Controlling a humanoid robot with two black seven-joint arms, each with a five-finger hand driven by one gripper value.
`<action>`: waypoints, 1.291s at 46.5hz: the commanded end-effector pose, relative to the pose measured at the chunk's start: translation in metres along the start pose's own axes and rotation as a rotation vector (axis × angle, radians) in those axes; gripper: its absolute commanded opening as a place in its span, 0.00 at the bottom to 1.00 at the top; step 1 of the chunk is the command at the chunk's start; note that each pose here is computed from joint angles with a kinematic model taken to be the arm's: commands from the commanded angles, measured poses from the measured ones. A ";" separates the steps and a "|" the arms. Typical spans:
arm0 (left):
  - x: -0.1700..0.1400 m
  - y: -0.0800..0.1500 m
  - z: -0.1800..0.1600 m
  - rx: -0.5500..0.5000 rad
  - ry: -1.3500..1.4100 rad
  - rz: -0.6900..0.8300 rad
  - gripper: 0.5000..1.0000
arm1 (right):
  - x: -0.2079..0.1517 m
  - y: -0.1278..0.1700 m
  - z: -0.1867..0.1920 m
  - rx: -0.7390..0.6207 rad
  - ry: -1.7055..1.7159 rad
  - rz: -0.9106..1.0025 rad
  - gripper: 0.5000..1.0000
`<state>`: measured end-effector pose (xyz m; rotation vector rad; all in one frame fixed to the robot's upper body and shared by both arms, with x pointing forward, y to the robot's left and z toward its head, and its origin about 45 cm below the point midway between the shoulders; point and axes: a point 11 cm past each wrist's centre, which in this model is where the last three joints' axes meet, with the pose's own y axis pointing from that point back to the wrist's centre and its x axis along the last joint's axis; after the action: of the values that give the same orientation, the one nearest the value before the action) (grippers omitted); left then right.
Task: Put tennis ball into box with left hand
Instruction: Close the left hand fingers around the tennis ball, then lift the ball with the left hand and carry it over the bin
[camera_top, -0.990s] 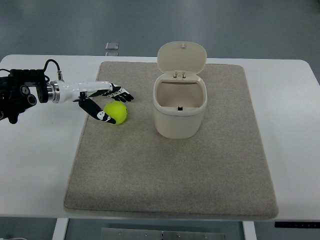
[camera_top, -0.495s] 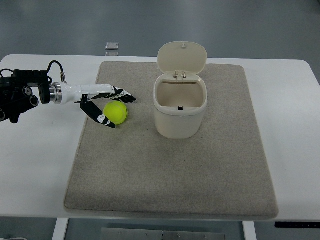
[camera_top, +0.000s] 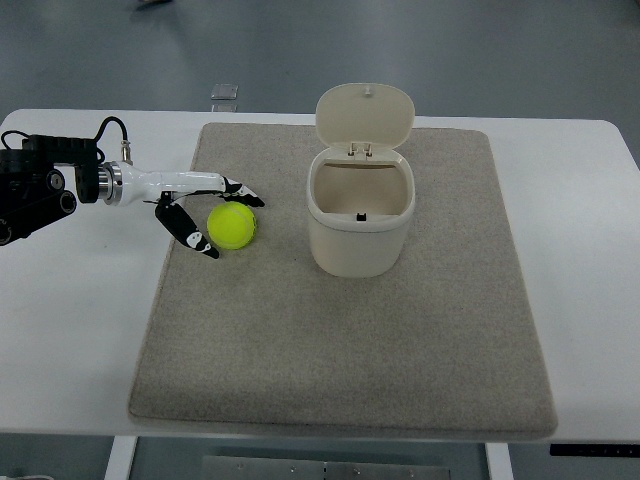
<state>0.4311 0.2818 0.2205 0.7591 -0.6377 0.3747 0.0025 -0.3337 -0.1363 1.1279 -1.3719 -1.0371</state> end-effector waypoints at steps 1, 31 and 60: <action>-0.001 -0.004 0.002 -0.006 -0.008 0.003 0.87 | 0.000 0.000 0.000 0.000 0.000 0.000 0.81; 0.000 -0.013 0.009 -0.030 -0.029 0.055 0.57 | 0.000 0.000 0.000 0.000 0.000 0.000 0.81; 0.013 -0.009 0.005 -0.022 -0.024 0.137 0.17 | 0.000 0.000 0.000 0.000 0.000 0.000 0.80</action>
<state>0.4428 0.2735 0.2267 0.7082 -0.7187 0.4713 0.0024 -0.3336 -0.1363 1.1276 -1.3716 -1.0373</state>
